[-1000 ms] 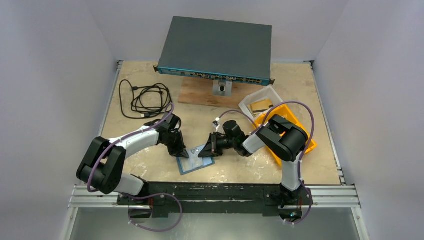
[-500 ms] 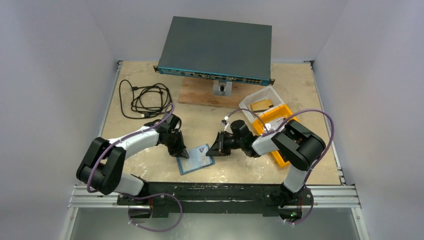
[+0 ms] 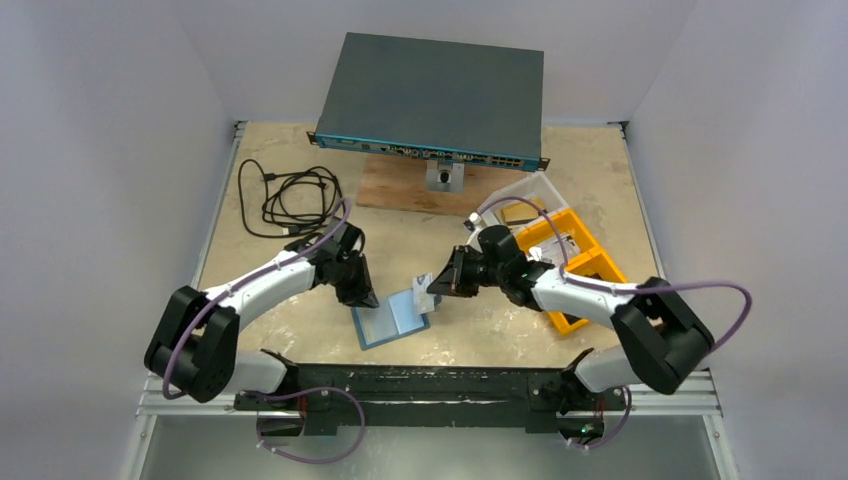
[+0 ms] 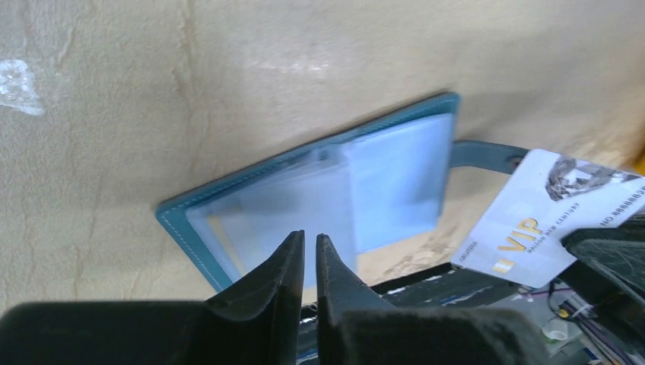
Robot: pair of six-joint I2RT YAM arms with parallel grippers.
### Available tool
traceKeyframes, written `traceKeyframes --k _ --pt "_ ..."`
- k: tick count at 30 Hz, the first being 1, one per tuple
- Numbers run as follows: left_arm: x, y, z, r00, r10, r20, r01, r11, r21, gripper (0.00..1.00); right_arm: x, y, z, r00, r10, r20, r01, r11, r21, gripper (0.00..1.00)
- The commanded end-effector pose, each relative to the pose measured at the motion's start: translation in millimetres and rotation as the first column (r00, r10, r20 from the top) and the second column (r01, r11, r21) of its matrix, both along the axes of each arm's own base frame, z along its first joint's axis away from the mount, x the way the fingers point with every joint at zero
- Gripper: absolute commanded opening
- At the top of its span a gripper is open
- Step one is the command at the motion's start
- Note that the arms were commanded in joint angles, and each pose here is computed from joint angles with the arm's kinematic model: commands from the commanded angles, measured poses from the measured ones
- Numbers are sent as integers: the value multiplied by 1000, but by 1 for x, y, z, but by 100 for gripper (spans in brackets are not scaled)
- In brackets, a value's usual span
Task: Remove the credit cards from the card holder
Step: Place the credit card in the storage box.
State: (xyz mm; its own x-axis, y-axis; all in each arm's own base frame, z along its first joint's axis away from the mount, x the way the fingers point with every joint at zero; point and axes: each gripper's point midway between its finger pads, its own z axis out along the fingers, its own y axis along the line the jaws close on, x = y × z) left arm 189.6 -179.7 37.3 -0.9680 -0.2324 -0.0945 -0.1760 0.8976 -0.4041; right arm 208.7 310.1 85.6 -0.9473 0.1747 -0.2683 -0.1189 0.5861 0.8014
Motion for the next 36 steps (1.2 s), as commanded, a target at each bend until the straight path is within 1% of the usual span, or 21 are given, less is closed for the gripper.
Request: traceKeyframes --k 1,4,7,9,12,15,17,22,25,26,27,30,36 --pt "22 -10 47 989 -33 146 39 998 -42 19 17 -25 31 991 -102 82 106 993 -46 0" --pt "25 -10 65 982 -43 186 53 997 -50 36 22 -50 43 977 -189 99 196 978 -75 0" --pt "23 -12 78 976 -61 211 77 995 -67 49 27 -80 52 946 -298 125 311 944 -111 0" --pt "23 -13 86 971 -74 227 94 992 -79 56 33 -104 57 915 -379 139 397 908 -136 0" --pt "20 -13 94 965 -97 243 120 989 -83 62 40 -141 63 857 -490 158 513 839 -182 0" --pt "18 -13 101 959 -109 263 137 987 -89 64 46 -180 68 794 -583 173 608 758 -237 0" --pt "16 -13 103 956 -117 267 146 985 -94 64 53 -200 76 761 -619 193 648 718 -254 0" --pt "10 -13 106 954 -124 274 160 981 -112 65 77 -260 79 647 -727 230 757 573 -315 0" --pt "7 -12 107 952 -126 280 163 980 -114 64 91 -282 77 609 -758 233 783 528 -330 0" --pt "7 -11 108 951 -125 282 163 980 -113 64 96 -294 76 584 -778 233 799 499 -336 0" --pt "6 -11 109 951 -125 284 163 980 -114 64 100 -301 74 570 -789 230 807 484 -339 0" --pt "5 -10 112 948 -126 294 167 979 -118 64 111 -318 67 540 -811 226 822 450 -349 0" --pt "5 -9 111 948 -128 291 167 980 -112 65 130 -315 55 562 -806 188 810 489 -325 0"
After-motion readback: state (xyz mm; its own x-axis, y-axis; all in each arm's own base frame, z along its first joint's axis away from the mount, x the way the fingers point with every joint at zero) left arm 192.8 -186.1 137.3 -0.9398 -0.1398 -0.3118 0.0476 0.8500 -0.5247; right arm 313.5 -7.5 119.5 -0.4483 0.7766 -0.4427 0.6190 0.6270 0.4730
